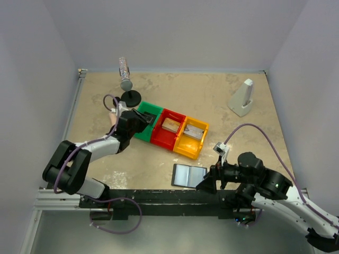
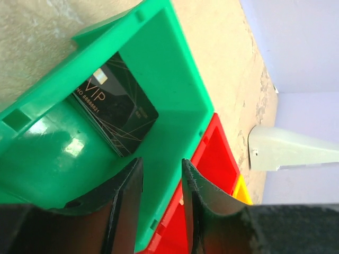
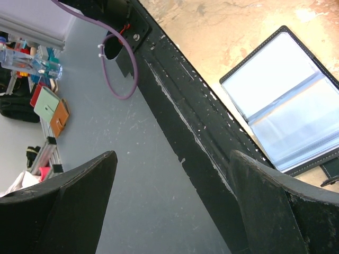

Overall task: Take the credit cards out of the card holder
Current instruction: Place the credit card in the storage box, then remove the credit card from the card holder.

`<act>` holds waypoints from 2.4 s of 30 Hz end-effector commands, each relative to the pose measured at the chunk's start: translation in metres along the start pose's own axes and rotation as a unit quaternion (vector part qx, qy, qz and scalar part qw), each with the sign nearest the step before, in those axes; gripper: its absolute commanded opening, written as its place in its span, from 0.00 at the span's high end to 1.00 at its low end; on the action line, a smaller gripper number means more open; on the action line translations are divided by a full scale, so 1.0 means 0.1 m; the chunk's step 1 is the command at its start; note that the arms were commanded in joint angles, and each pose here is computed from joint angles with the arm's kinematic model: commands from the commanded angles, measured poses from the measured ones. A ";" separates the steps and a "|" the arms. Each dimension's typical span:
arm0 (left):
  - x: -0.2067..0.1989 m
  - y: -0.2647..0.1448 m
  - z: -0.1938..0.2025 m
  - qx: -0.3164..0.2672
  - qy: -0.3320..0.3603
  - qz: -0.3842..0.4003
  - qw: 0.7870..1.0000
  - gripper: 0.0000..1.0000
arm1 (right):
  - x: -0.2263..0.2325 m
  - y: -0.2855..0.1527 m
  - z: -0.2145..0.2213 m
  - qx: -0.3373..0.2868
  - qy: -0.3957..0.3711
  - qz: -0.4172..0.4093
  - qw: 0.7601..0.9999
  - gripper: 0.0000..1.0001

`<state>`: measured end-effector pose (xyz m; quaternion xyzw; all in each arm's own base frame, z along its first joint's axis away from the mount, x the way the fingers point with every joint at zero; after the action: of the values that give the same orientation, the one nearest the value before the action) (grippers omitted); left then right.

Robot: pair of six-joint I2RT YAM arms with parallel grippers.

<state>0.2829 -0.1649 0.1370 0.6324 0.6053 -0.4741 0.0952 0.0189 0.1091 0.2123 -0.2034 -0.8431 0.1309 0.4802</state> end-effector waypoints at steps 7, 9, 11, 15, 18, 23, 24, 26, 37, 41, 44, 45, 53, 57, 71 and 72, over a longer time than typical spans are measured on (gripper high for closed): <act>0.00 -0.29 -0.28 -0.034 0.139 -0.066 0.988 0.67 | -0.02 0.01 -0.01 -0.013 0.001 0.006 1.000 0.08; 0.07 -0.38 -0.28 -0.038 0.160 -0.076 0.983 0.68 | -0.05 -0.01 0.00 -0.017 0.002 0.023 1.000 0.08; 0.10 -0.49 -0.26 -0.043 0.181 -0.075 0.980 0.68 | -0.09 -0.03 0.00 -0.027 0.009 0.050 0.998 0.08; 0.06 -0.79 -0.14 -0.057 0.228 -0.053 0.970 0.67 | -0.25 -0.04 0.02 -0.057 0.044 0.139 0.988 0.07; -0.04 -1.05 0.09 -0.035 0.266 -0.017 0.963 0.68 | -0.38 -0.01 0.03 -0.068 0.084 0.213 0.971 0.10; -0.04 -1.38 0.52 0.043 0.292 0.056 0.954 0.65 | -0.50 0.00 -0.02 -0.119 0.138 0.309 0.933 0.12; -0.02 -1.43 0.60 0.067 0.292 0.071 0.952 0.65 | -0.52 0.03 -0.02 -0.119 0.146 0.322 0.928 0.11; 0.03 -1.51 0.77 0.111 0.294 0.095 0.945 0.64 | -0.55 0.09 -0.03 -0.108 0.157 0.341 0.920 0.11; 0.26 -1.74 1.26 0.217 0.295 0.183 0.912 0.64 | -0.67 0.51 -0.03 -0.039 0.183 0.381 0.905 0.27; 0.28 -1.76 1.25 0.217 0.293 0.201 0.909 0.64 | -0.70 0.57 -0.03 -0.031 0.188 0.395 0.899 0.35; 0.29 -1.77 1.24 0.214 0.293 0.206 0.909 0.64 | -0.71 0.61 -0.04 -0.020 0.189 0.402 0.896 0.40; 0.29 -1.77 1.24 0.212 0.292 0.206 0.910 0.64 | -0.72 0.62 -0.03 -0.016 0.191 0.405 0.894 0.41; 0.27 -1.76 1.23 0.200 0.290 0.210 0.912 0.63 | -0.79 0.65 0.03 -0.013 0.203 0.413 0.888 0.47; 0.24 -1.75 1.23 0.197 0.292 0.213 0.911 0.64 | -0.82 0.68 0.06 -0.007 0.206 0.414 0.887 0.57; 0.09 -1.77 1.17 0.178 0.291 0.240 0.909 0.64 | -0.71 0.61 -0.06 -0.007 0.173 0.415 0.893 0.94; 0.07 -1.77 1.16 0.176 0.291 0.244 0.908 0.64 | -0.69 0.62 -0.09 -0.010 0.159 0.403 0.901 0.98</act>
<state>0.0691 -0.1864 0.1290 0.8568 0.3598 -0.3462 -0.1291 0.0634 0.1257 0.1195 -0.5601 -0.5638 0.2963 0.5297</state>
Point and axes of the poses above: each gripper's point midway between its finger pads, its own y axis out along the fingers, its own x axis along the line the jaws close on, z = x × y, the point moved 10 cm from there along -y, back along the fingers, and after that the axes turned 10 degrees about y, right-handed, at the moved point
